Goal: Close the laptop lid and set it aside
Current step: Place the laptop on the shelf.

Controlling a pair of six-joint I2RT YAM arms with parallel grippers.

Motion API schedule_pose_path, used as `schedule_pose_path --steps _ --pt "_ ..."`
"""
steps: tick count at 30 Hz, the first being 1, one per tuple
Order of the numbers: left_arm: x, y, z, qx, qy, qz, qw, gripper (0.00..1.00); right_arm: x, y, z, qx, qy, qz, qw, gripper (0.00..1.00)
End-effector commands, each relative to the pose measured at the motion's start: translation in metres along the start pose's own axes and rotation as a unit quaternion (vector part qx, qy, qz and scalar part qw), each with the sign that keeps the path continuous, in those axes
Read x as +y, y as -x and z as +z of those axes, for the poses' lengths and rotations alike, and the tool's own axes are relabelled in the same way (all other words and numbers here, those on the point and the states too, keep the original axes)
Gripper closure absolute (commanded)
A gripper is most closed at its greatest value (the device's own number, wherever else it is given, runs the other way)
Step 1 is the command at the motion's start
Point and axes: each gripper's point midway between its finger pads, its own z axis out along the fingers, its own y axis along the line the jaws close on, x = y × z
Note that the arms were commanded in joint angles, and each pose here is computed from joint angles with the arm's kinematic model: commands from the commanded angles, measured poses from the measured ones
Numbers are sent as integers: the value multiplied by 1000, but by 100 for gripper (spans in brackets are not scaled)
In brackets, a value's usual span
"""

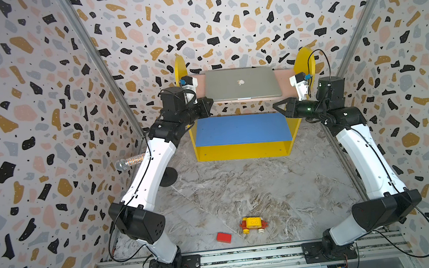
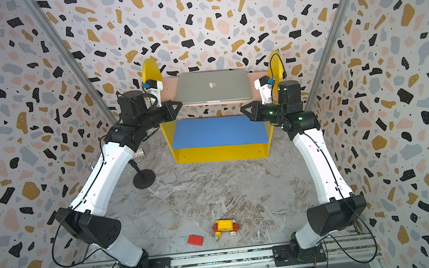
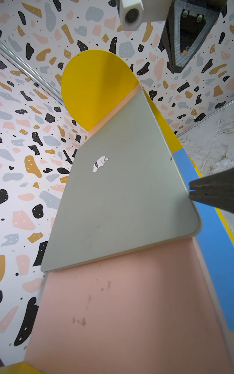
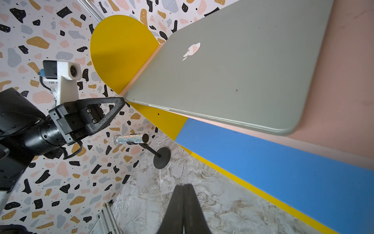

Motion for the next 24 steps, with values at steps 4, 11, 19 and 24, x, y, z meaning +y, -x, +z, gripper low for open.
schedule_pose_path --steps 4,11,19,24 --pt "-6 22 -8 -37 -6 15 999 100 12 11 -14 -22 6 -19 1000 92" --pt "-2 22 -1 -33 -2 16 999 100 13 11 -14 -22 6 -20 1000 92" --pt "0 20 -1 -33 0 17 999 100 13 12 -15 -23 6 -20 1000 92" --pt "0 18 -3 -31 -1 15 999 100 13 11 -16 -23 6 -21 999 92"
